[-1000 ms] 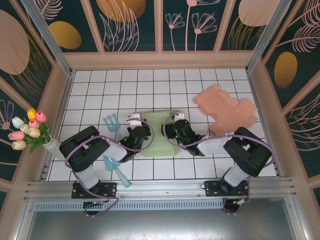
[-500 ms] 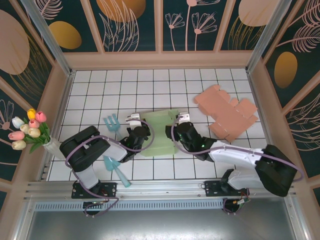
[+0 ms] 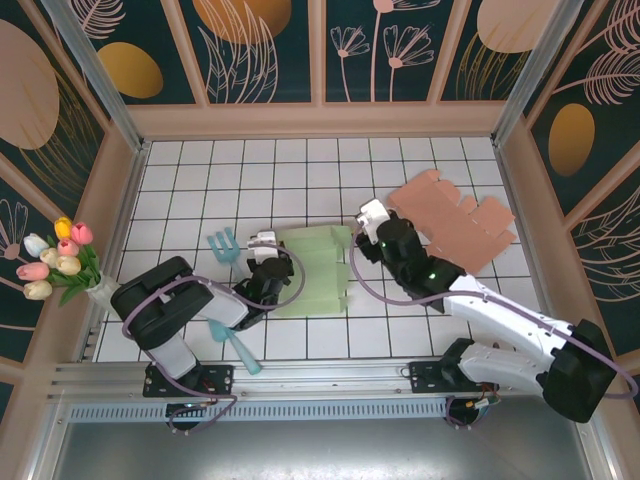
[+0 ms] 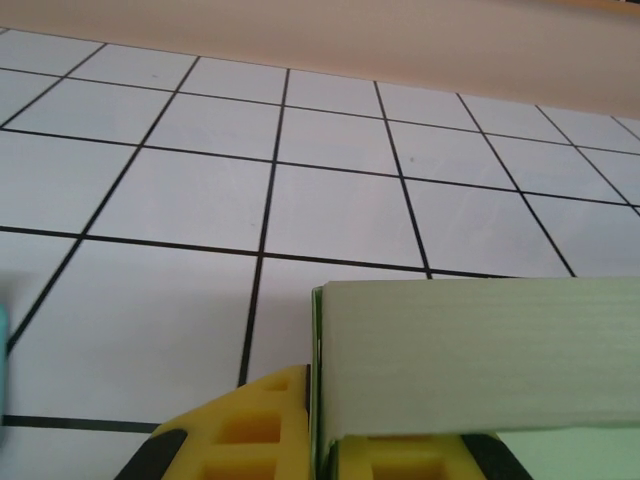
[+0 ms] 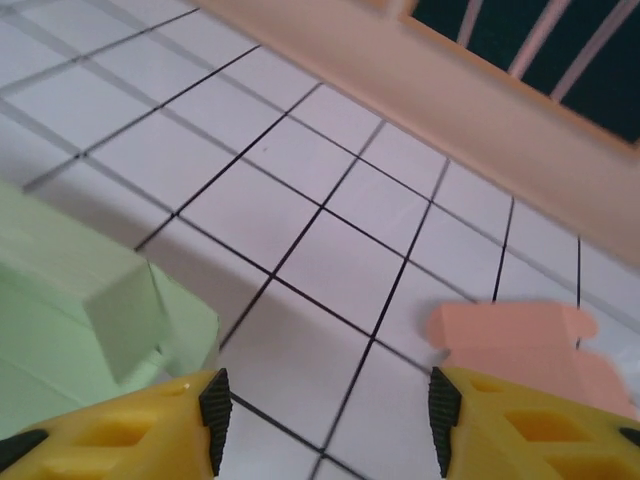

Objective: Fold the paper box

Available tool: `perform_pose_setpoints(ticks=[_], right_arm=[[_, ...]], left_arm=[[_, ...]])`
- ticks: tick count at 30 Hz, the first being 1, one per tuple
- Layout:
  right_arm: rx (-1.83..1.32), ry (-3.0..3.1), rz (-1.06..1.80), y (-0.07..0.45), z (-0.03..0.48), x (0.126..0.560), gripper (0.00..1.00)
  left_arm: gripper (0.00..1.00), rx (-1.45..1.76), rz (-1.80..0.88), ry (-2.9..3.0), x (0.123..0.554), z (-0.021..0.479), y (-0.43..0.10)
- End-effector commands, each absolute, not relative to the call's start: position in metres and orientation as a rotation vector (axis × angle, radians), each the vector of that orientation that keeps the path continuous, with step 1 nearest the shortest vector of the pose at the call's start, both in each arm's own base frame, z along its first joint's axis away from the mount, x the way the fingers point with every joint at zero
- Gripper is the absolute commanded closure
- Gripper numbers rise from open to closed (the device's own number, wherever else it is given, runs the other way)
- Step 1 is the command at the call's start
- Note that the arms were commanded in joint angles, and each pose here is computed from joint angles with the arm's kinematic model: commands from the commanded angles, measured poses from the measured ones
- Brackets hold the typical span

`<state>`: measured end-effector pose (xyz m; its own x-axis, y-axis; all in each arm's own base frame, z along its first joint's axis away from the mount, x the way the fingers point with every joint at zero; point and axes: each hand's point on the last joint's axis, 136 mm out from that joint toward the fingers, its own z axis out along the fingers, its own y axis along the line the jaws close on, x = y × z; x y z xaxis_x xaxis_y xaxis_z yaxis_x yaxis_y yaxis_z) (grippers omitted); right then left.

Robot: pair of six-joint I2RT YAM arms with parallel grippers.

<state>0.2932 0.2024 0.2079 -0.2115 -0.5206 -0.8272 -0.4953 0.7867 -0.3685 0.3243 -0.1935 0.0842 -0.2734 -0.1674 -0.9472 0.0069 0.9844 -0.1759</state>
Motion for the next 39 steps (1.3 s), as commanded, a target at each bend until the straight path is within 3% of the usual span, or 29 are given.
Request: perform_pose_setpoints(ticks=[1,15,39], right_arm=[[-1.283,1.689,-0.036,0.215,0.170,0.270,0.42],[-1.400,1.658,-0.032,0.214,0.120,0.311,0.44],[-1.439,1.636,0.197,0.268,0.105,0.304,0.49]], left_arm=[[1.00,-0.094,-0.098,1.830,0.319,0.087,-0.181],[1.00,-0.049,-0.171,1.818,0.315,0.087,-0.190],[1.00,-0.019,-0.240,1.853,0.323,0.087,-0.213]])
